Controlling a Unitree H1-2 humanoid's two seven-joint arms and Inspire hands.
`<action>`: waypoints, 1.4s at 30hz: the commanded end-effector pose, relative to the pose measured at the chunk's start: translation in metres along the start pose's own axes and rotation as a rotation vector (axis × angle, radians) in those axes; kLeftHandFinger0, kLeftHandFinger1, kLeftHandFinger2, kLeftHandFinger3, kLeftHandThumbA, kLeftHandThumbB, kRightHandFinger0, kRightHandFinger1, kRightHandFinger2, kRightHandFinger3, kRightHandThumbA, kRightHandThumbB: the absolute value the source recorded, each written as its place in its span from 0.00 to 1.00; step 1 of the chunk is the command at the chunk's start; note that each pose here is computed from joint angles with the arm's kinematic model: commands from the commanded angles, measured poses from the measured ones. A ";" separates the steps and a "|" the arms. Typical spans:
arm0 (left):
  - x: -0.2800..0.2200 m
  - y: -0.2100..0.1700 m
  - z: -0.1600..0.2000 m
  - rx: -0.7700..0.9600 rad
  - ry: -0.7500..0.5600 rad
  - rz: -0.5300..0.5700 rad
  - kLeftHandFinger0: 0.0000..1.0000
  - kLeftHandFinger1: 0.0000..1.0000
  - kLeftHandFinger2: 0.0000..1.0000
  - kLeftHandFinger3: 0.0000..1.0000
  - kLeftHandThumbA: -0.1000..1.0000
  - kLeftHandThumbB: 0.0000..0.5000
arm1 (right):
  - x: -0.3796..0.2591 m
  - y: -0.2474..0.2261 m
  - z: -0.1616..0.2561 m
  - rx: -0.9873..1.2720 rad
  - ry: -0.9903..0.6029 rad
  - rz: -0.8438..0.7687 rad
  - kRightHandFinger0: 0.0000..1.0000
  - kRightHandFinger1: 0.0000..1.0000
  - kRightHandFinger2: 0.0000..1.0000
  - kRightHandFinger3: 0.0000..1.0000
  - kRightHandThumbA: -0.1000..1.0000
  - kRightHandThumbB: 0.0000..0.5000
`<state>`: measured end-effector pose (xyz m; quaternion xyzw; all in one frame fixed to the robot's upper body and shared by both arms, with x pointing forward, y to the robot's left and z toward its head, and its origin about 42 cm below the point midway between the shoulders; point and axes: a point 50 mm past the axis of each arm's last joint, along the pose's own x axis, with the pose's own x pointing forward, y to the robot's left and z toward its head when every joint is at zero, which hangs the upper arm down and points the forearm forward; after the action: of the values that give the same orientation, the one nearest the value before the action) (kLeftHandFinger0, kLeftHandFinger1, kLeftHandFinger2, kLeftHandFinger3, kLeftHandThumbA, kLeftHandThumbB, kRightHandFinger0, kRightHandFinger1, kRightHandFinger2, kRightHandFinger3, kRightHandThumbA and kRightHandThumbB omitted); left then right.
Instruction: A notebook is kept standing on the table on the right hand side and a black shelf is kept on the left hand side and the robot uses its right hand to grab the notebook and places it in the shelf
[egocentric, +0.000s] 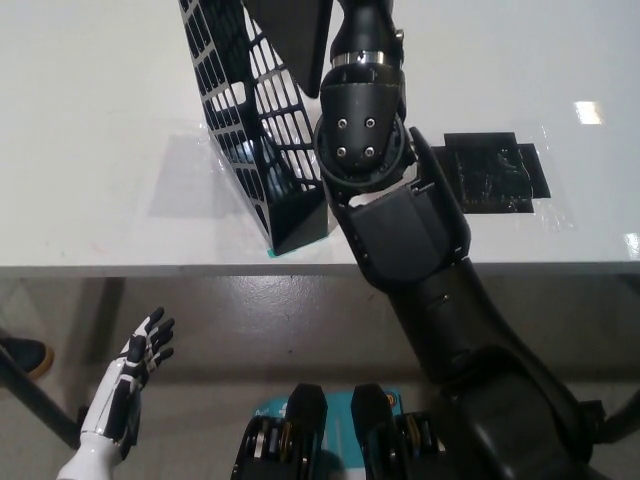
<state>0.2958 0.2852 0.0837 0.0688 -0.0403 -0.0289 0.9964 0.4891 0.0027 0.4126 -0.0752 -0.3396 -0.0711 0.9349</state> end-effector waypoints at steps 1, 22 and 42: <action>0.008 0.005 0.013 0.038 -0.054 -0.019 1.00 1.00 1.00 1.00 1.00 0.35 | 0.022 0.011 0.039 0.124 -0.109 -0.031 0.00 0.17 0.64 0.75 0.00 0.27; 0.012 0.004 0.016 0.043 -0.063 -0.023 1.00 1.00 1.00 1.00 1.00 0.36 | -0.001 0.046 -0.041 0.138 0.124 0.028 0.00 0.19 0.70 0.74 0.00 0.30; 0.013 0.004 0.019 0.046 -0.056 -0.029 1.00 1.00 1.00 1.00 1.00 0.27 | 0.006 0.033 -0.020 0.106 -0.023 0.216 1.00 1.00 1.00 1.00 1.00 0.86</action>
<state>0.3021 0.2854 0.0891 0.0810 -0.0431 -0.0328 0.9952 0.5194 0.0277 0.3472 -0.0773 -0.2611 0.0452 0.9611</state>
